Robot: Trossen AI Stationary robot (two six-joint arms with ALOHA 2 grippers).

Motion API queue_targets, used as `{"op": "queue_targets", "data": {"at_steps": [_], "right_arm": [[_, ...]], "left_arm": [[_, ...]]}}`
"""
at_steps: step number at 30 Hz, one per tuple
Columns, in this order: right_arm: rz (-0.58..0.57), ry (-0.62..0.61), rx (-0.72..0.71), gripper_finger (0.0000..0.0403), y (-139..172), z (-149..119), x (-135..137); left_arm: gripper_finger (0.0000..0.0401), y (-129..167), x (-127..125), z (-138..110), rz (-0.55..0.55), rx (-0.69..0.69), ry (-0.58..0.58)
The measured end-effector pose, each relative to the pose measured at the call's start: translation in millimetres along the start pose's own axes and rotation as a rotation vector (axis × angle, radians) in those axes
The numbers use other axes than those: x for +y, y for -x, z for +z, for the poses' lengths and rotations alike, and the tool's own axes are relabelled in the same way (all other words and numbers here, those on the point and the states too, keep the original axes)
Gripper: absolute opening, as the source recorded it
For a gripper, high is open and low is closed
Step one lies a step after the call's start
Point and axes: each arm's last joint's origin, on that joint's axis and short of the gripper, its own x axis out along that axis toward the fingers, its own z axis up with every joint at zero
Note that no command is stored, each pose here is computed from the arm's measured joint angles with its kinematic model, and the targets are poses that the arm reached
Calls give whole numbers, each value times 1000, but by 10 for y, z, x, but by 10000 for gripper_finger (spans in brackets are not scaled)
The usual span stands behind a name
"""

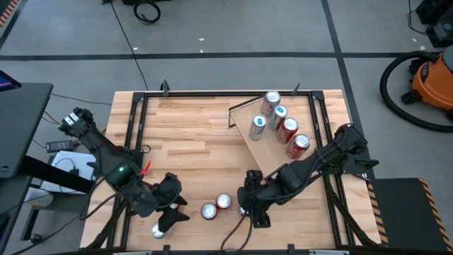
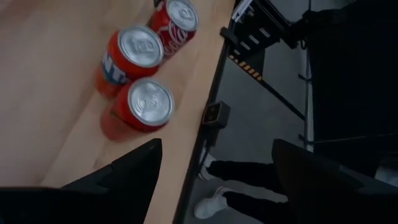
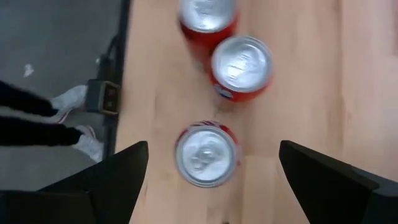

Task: Place canned beverage on shelf
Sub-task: Put the orange soda can on the shelf aligned with the other soda can

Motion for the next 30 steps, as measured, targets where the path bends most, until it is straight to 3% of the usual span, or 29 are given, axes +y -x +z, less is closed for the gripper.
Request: {"op": "queue_targets", "data": {"at_steps": [5, 9, 18, 30], "right_arm": [[-21, -90, 19, 372, 57, -72, 48], [24, -95, 73, 372, 100, -214, 241], [-17, -69, 100, 372, 271, -664, 735], [-15, -10, 95, 372, 288, -708, 786]], "left_arm": [[315, 15, -21, -45, -8, 10, 16], [315, 27, -39, -78, -17, 15, 10], [315, 39, -43, -93, 5, -36, -47], [315, 29, -22, -46, 42, -104, -83]]}}
